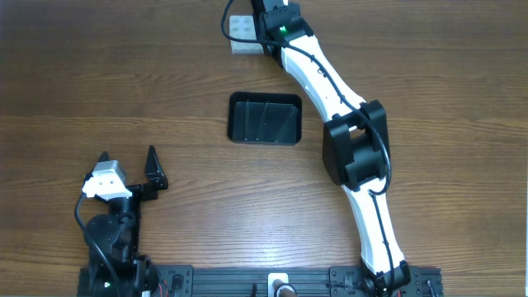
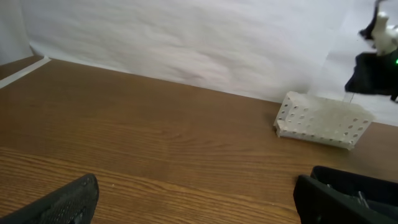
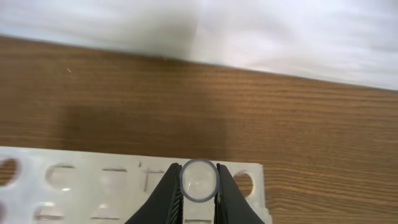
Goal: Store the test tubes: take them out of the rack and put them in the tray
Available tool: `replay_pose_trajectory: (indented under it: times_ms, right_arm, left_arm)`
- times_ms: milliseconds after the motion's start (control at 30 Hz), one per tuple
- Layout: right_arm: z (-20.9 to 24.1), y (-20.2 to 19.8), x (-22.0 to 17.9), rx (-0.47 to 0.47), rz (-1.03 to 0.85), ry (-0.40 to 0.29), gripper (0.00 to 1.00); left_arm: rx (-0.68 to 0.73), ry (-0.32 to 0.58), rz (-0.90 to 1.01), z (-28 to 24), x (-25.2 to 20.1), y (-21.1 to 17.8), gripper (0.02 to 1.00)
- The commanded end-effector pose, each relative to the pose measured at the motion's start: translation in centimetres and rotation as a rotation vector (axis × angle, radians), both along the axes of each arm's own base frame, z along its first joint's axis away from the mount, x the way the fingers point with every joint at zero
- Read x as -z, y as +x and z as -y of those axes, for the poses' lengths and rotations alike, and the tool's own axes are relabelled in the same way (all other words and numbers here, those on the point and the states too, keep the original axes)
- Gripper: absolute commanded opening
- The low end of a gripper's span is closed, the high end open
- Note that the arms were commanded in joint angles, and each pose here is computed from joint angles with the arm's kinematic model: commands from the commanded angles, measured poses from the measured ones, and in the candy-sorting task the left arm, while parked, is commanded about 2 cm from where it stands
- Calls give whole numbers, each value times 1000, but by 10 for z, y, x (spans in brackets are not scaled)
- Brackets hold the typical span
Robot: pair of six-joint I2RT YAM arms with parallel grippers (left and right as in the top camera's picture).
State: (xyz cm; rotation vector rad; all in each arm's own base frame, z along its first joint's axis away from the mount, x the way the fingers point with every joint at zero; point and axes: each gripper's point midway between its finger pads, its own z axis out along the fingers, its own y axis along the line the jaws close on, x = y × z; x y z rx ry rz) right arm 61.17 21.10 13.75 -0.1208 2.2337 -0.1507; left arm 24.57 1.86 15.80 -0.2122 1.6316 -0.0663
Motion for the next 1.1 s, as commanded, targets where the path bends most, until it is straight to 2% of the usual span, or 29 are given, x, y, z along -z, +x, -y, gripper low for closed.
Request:
replay_pose_trajectory:
  times_ms: [33,267,533,633,733,900,1100]
  right_arm:
    - [-3,-7,-77,4,116,65,106]
    - [1,-26,-96,25,86,98,102]
    - [-14,-75,-91,27,-108,251,84]
    - [-18,-93,-82,45,-189,288,86]
    - [-20,-112,-69,60,-278,290,82]
    - [-20,-144,-51,78,-416,255,69]
    - [-19,-171,-36,97,-549,263,56]
  left_arm:
    - [-12,15,3,-2,0,0,998]
    - [-12,15,3,-2,0,0,998]
    - [-12,15,3,-2,0,0,998]
    - [-12,15,3,-2,0,0,996]
    - [-12,15,3,-2,0,0,996]
    - [-12,15,3,-2,0,0,998]
    - [-12,15,3,-2,0,0,996]
